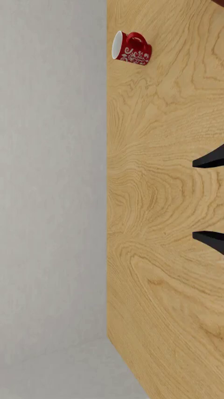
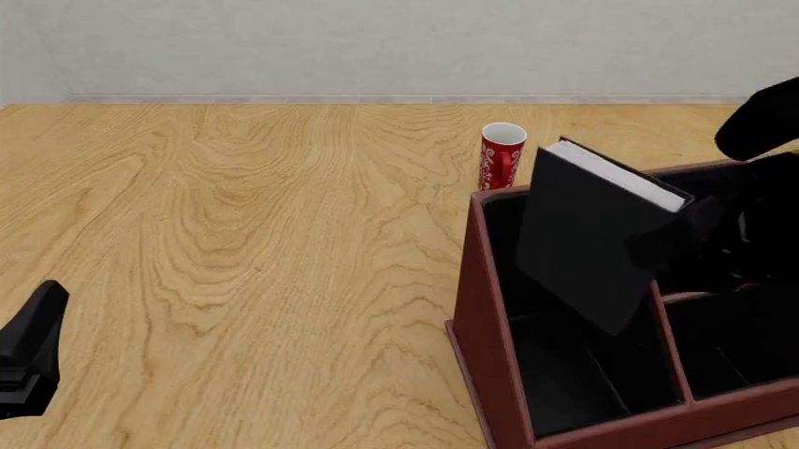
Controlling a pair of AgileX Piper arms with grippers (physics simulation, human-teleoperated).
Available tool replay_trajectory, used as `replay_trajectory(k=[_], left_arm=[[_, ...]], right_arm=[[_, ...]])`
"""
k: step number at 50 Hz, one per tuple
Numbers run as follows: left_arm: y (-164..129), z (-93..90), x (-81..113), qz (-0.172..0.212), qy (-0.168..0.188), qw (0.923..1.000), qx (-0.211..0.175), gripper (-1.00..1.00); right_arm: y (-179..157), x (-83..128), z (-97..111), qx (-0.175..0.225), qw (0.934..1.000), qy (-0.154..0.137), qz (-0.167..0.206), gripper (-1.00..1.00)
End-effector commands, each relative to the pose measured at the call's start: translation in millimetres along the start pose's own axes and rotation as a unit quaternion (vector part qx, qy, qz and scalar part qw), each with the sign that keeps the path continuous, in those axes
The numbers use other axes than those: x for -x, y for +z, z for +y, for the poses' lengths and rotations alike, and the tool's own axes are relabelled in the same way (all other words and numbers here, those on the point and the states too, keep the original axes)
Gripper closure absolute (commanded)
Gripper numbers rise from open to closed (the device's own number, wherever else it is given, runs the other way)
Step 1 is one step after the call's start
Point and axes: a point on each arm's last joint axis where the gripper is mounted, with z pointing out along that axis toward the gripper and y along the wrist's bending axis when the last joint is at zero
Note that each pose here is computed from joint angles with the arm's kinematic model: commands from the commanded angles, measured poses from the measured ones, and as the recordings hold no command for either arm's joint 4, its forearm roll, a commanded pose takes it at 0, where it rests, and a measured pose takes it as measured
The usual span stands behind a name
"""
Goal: Pick up the book and place it in the left compartment of the caddy.
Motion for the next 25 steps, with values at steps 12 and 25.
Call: replay_trajectory(k=[12,25], left_arm=[[0,0.0,0.0,0.0,0.0,1.0,0.0,-1.0],[0,0.0,0.0,0.0,0.0,1.0,0.0,-1.0]], right_arm=[[13,-10,0,-0.001,0.9996,0.026,0.011,1.0],[20,-17,-1,-0.004,0.9992,0.033,0.022,1.0]])
